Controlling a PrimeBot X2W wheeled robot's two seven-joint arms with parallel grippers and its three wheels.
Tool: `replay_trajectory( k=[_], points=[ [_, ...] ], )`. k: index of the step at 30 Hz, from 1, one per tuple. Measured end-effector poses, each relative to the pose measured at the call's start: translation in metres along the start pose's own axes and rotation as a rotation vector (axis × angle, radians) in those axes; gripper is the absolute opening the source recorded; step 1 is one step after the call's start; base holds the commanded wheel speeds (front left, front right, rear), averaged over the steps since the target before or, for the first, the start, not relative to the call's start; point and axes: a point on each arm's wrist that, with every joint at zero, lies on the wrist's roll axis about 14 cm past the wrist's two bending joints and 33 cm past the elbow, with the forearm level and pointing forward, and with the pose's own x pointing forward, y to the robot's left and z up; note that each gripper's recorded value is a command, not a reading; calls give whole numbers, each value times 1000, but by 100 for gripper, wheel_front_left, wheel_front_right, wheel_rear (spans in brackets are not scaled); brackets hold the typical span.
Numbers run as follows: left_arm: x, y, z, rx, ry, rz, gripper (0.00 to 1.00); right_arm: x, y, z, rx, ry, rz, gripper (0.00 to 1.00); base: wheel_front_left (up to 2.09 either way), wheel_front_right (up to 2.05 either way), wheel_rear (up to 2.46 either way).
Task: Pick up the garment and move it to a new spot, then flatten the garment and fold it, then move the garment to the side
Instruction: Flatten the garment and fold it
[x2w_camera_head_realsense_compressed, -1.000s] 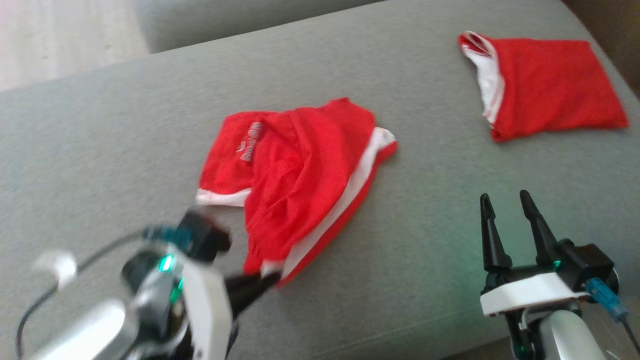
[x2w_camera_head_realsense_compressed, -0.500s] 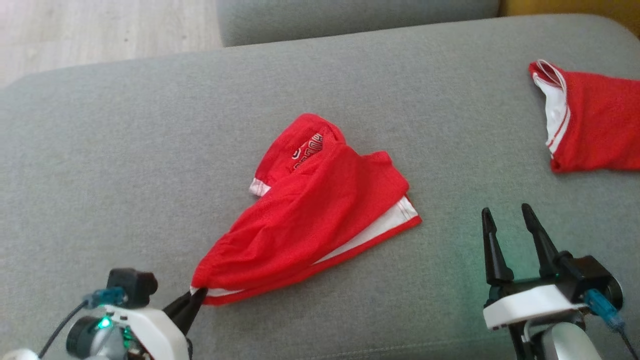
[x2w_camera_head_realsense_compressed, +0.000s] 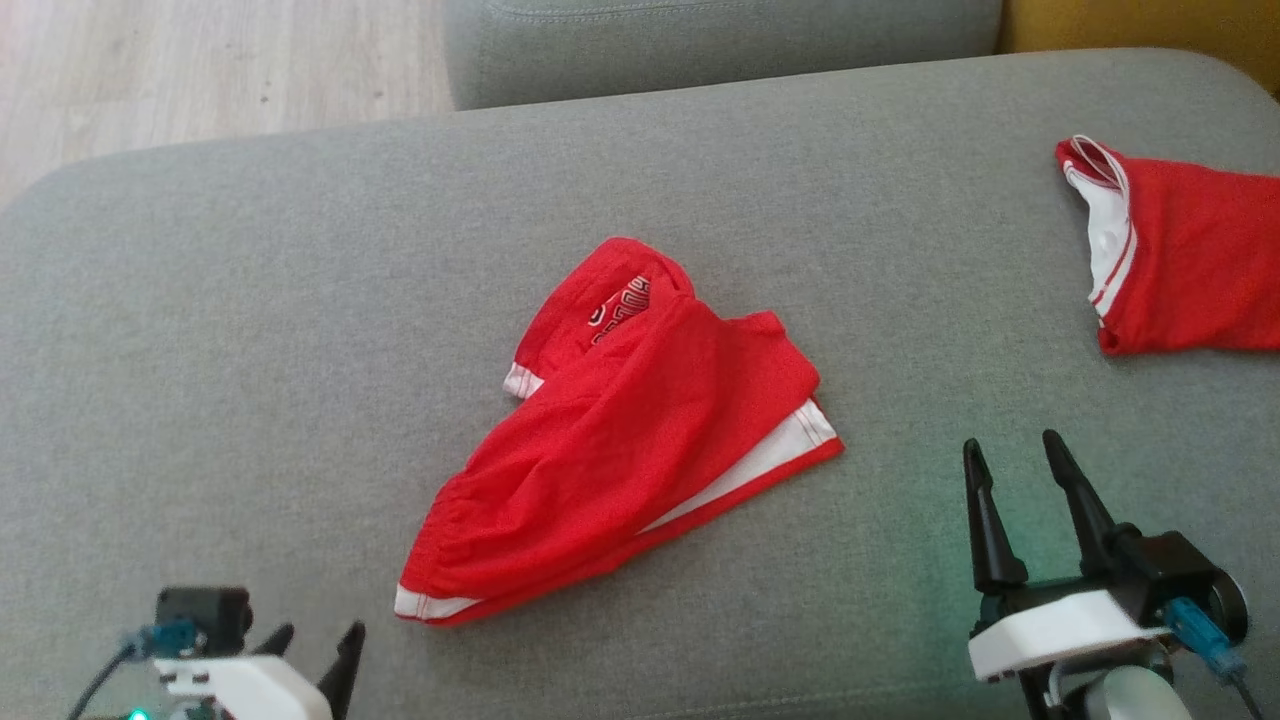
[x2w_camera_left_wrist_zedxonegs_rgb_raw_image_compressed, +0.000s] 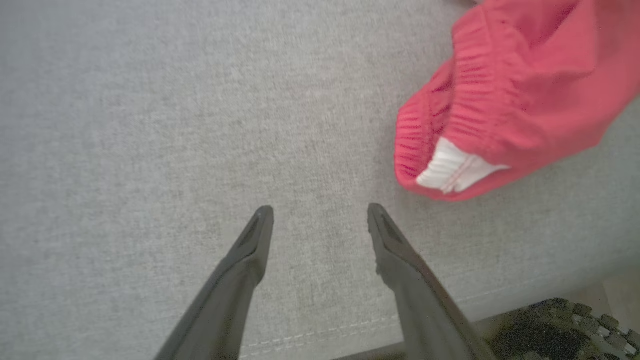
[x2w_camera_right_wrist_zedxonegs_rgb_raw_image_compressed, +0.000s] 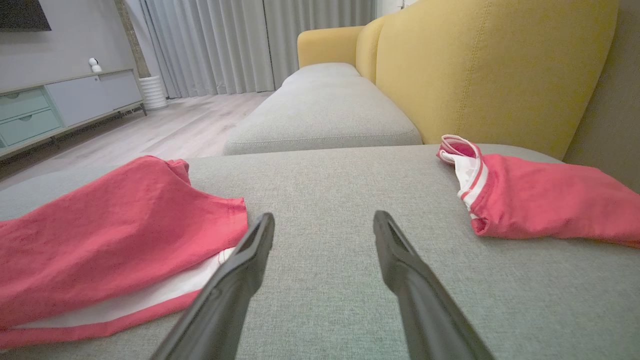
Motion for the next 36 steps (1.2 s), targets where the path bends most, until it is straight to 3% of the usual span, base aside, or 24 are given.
replay_trajectory(
  k=[5,12,16,25,26,28,36],
  points=[
    [-5,-23,42,-4,-135,-58,100,-1,-2,-3,0,9,-5,100,0,0,0],
    [8,-111,99,54,-311,-329,100,1,-1,-9,2,29,-4,100,0,0,0],
    [30,-153,121,107,-354,-418,100,6,0,-9,3,29,1,100,0,0,0],
    [88,-171,114,187,-242,-413,98,0,-13,-15,18,50,-47,100,0,0,0],
    [92,-172,111,195,-229,-413,80,-1,-14,-15,18,51,-51,100,0,0,0],
    [94,-174,109,197,-218,-417,0,-2,-15,-15,18,51,-54,100,0,0,0],
    [110,-171,130,148,-270,-379,0,-5,-15,-16,17,52,-54,100,0,0,0]
  ],
)
